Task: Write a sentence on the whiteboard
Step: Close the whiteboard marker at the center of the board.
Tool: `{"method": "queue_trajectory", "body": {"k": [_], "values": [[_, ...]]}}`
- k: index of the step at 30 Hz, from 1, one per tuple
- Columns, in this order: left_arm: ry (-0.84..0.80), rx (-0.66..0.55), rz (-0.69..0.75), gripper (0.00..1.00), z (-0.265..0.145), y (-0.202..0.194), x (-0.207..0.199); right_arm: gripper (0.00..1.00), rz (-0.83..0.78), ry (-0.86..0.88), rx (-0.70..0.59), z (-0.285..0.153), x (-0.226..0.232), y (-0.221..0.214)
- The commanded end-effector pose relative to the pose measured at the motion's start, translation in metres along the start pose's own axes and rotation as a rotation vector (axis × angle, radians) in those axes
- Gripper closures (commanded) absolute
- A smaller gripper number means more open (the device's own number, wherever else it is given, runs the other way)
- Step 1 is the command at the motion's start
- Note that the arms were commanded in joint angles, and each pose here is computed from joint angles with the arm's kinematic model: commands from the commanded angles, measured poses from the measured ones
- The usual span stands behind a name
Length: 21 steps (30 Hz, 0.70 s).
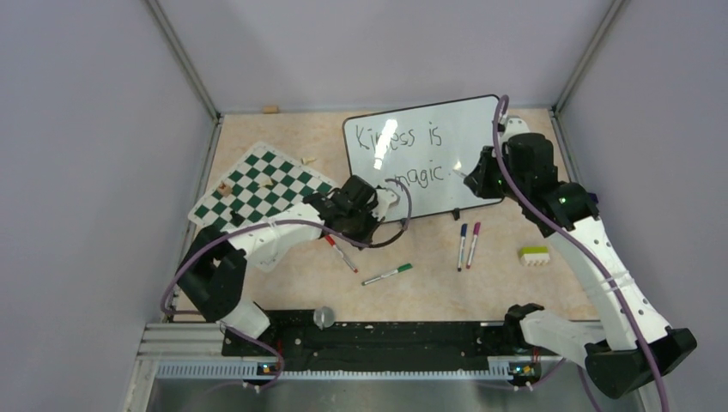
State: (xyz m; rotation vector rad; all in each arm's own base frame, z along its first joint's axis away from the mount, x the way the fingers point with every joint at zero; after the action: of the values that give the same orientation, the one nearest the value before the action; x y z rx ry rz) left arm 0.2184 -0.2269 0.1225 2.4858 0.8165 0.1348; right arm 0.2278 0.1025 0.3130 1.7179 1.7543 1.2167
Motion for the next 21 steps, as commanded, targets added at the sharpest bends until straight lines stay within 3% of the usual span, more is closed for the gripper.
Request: {"method": "queue_trajectory", "body": {"k": [1,6,11,17,21], "values": [[-0.032,-0.154,-0.148,1.0,-0.049,0.038,-0.015,1.0,0.027,0.05,-0.066,-0.007,0.009,0.01],[-0.062,-0.292,-0.312,1.0,-0.102,0.069,-0.027,1.0,0.022,0.086,-0.074,-0.007,0.013,0.014],[-0.073,-0.51,-0.515,1.0,-0.15,0.098,-0.027,1.0,0.015,0.117,-0.106,-0.005,0.024,0.02],[-0.186,-0.74,-0.868,1.0,-0.198,0.121,0.03,1.0,-0.007,0.207,-0.127,0.005,0.063,0.027],[-0.348,-0.914,-1.122,1.0,-0.226,0.131,0.069,1.0,-0.009,0.285,-0.178,0.01,0.085,0.036]]}}
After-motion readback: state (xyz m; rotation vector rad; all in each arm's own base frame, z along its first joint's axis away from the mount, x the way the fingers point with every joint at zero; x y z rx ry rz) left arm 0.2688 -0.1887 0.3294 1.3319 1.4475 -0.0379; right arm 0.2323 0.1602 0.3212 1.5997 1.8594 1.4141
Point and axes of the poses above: each gripper's point midway between its finger pads, its own z axis out along the fingers, its own x axis along the line the jaws close on, y = z × x, the point moved 7 cm from there along -z, back along the fingers, and after that the axes turned 3 degrees about z, right-handed, at the moved point
